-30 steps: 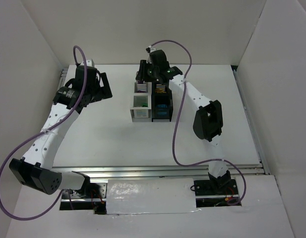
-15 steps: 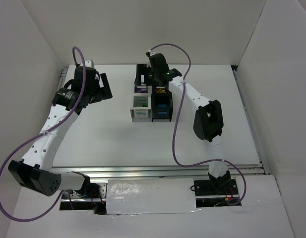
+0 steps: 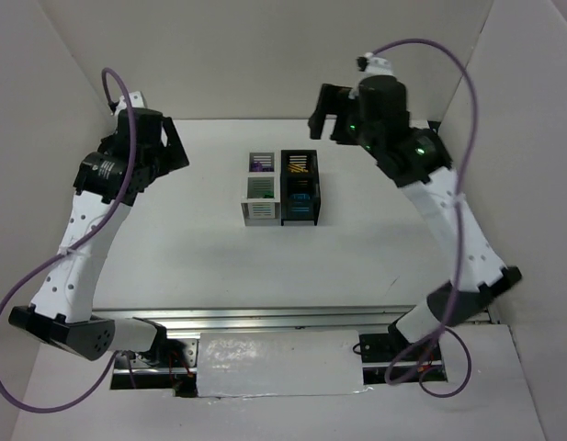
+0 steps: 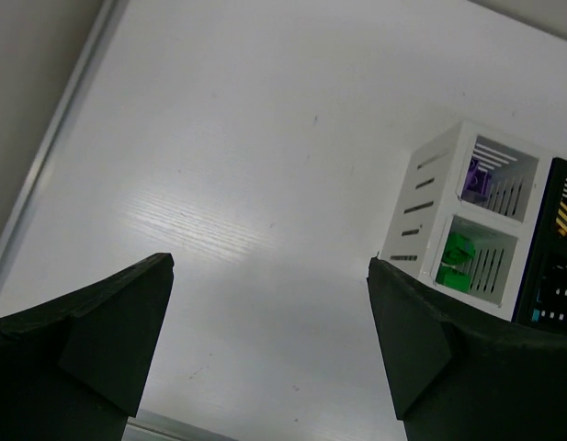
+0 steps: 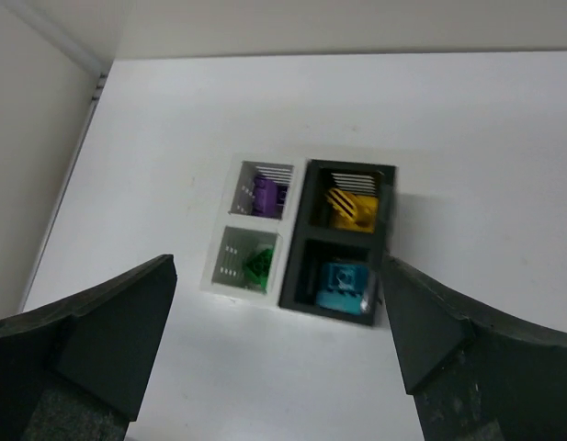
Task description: Sort the legos into containers by color
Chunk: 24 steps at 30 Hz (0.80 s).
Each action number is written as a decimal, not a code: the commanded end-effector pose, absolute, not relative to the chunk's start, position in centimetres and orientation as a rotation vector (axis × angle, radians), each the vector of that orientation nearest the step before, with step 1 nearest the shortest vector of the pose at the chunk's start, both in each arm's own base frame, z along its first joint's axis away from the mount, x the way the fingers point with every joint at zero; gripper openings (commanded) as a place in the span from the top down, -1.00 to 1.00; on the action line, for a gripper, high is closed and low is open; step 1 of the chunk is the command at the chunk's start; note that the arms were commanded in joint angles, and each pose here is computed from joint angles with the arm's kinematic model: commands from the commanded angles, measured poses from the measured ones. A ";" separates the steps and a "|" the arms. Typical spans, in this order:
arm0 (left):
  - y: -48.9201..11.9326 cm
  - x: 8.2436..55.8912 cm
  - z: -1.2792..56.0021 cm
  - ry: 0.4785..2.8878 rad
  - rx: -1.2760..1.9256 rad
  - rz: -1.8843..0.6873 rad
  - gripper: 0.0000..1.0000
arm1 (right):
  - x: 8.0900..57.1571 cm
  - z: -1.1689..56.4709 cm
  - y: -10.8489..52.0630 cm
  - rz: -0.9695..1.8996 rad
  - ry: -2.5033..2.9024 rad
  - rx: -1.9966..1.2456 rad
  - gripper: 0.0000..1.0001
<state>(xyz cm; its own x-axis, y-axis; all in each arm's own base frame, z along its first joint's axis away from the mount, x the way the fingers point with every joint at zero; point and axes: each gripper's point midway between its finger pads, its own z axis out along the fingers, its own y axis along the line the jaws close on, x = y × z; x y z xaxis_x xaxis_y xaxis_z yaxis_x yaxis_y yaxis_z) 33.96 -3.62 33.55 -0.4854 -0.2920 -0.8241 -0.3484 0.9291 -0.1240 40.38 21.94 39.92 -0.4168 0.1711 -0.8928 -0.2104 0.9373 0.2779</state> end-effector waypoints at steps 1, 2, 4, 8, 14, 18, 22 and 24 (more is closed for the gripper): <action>-1.1 32.2 36.0 2.034 -0.529 0.169 -0.99 | 33.7 39.4 14.5 0.215 2.058 0.139 -0.99; -1.2 31.9 36.2 2.032 -0.519 0.160 -0.99 | 32.5 39.0 13.4 0.182 2.076 0.158 -0.99; -1.5 31.8 35.6 2.044 -0.509 0.146 -0.99 | 29.1 39.9 10.3 0.134 2.064 0.205 -0.99; -0.8 30.3 34.8 2.020 -0.543 0.142 -0.99 | 24.1 40.7 6.2 0.120 2.000 0.266 -0.99; 1.3 26.7 32.2 2.037 -0.629 0.236 -0.99 | 20.3 40.3 1.9 0.079 1.877 0.373 -0.99; 2.3 24.1 31.7 2.003 -0.669 0.230 -0.99 | 17.7 40.4 -0.5 0.042 1.832 0.399 -0.99; 2.0 22.6 33.0 1.905 -0.627 0.104 -0.99 | 16.3 40.1 -2.1 -0.002 1.819 0.420 -0.99; 2.4 22.0 33.8 1.867 -0.629 0.095 -0.99 | 15.7 40.5 -2.2 0.056 1.771 0.438 -0.99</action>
<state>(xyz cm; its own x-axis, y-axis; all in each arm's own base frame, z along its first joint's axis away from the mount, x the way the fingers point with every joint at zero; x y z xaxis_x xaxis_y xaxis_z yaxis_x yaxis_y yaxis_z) 21.96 2.17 31.15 -0.3655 -0.3499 -0.8625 -0.4844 0.8628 -0.1448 16.41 -0.98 40.58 -0.2197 0.3087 -0.9254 0.2251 0.9391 0.2598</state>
